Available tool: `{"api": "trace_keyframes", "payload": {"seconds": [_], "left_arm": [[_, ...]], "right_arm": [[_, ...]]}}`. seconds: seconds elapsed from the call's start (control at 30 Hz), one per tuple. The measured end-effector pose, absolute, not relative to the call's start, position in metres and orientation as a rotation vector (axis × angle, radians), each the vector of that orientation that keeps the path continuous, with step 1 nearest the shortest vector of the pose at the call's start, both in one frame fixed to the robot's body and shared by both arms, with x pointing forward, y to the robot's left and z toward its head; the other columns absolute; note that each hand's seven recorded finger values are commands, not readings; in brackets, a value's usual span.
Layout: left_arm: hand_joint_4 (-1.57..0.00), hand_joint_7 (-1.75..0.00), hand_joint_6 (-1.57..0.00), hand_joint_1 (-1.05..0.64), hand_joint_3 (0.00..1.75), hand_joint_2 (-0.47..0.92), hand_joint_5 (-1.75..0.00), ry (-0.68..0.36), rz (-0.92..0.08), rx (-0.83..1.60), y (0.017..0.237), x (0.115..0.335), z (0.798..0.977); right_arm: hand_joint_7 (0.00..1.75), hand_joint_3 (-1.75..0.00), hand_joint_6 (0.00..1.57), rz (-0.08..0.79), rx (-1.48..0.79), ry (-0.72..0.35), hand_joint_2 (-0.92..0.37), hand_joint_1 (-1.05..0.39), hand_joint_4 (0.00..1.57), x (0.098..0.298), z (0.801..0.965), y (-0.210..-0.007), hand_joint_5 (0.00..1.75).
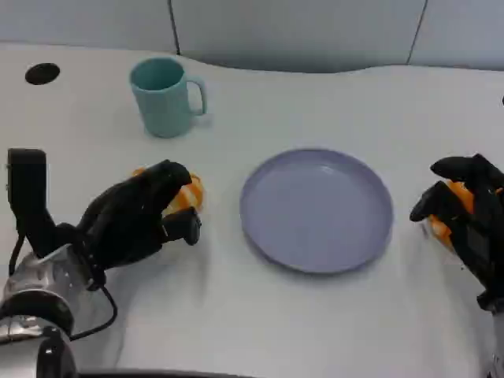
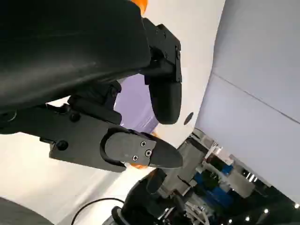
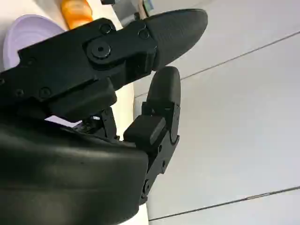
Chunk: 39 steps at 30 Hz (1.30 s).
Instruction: Grasp the bread from the table and place it into the plate.
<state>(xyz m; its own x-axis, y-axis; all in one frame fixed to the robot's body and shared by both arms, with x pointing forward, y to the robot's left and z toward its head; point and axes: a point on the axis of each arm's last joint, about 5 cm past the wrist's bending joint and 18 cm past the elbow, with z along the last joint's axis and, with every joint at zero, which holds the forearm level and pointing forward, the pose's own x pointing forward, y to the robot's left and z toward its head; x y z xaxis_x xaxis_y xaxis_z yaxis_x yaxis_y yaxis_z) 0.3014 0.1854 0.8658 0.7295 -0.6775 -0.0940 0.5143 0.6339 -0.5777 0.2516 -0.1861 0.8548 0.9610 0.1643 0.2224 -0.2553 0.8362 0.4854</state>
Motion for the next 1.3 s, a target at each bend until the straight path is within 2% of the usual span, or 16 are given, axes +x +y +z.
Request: {"api": "trace_keyframes", "payload": {"seconds": [1.03,1.07,1.2,1.3], "left_arm": [[-0.79,-1.75,-0.61,-0.61,0.10,0.92,-1.75,0.316,-0.694,-0.553,0.185,0.301,0.866],[-0.79,-1.75,-0.61,-0.57,0.09,0.90,-1.75,0.316,-0.694,-0.553,0.185,0.301,0.866],[-0.78,-1.75,-0.58,-0.49,0.08,0.91,-1.75,0.243,-0.652,-0.474,0.186,0.305,0.872],[-0.79,-1.75,-0.56,-0.48,0.09,0.92,-1.75,0.120,-0.648,-0.362,0.187,0.311,0.885]], "right_arm": [[0.91,-0.06,0.78,0.223,0.529,-0.179,-0.92,-0.56,0.59,0.252,0.856,-0.188,1.72],[0.91,-0.06,0.79,0.223,0.529,-0.179,-0.92,-0.56,0.60,0.252,0.856,-0.188,1.72],[0.92,-0.08,0.79,0.222,0.533,-0.175,-0.92,-0.55,0.61,0.253,0.855,-0.188,1.71],[0.94,-0.08,0.78,0.224,0.531,-0.176,-0.92,-0.55,0.62,0.252,0.854,-0.188,1.71]]}}
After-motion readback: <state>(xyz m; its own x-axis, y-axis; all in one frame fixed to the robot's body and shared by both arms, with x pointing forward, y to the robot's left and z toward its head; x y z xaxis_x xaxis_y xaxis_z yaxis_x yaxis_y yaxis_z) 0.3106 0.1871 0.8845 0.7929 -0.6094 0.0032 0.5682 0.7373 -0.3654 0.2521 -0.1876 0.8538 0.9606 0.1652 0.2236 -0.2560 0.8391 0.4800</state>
